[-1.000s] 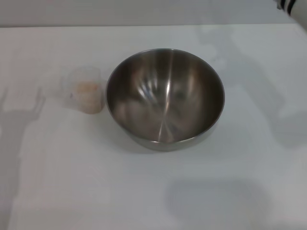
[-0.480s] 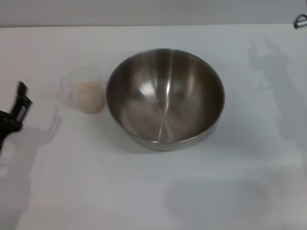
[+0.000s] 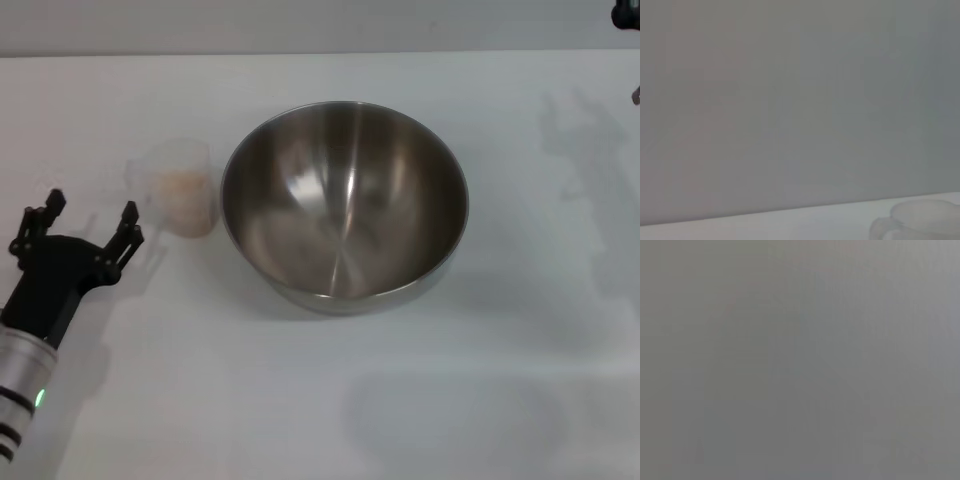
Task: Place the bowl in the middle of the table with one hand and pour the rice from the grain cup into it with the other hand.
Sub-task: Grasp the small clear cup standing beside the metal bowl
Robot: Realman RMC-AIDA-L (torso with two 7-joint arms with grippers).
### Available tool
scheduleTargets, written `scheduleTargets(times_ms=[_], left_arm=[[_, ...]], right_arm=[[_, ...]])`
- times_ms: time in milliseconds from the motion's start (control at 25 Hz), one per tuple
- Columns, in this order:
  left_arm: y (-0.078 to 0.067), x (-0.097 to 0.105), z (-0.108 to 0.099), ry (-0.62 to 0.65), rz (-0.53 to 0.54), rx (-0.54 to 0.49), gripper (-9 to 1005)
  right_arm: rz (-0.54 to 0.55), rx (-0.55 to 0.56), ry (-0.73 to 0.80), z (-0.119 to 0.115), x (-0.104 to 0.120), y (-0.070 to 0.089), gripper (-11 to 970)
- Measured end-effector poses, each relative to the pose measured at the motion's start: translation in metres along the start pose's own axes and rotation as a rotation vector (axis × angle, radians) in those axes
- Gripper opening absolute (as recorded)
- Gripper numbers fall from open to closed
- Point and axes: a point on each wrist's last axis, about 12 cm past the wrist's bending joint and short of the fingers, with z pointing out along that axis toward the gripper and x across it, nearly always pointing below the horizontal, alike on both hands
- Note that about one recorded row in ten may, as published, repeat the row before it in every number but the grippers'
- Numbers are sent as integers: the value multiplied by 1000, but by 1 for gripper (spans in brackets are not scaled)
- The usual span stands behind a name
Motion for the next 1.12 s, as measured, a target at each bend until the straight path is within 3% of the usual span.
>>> scheduleTargets(times_ms=[480,1120], left_arm=[[0,-4,21,24,21,21,861],[10,-8,44,70,47,-4,860]], right_arm=[[-16,13,22,-9,4,-6,374],[-17,12,29,-8,5,-7,373]])
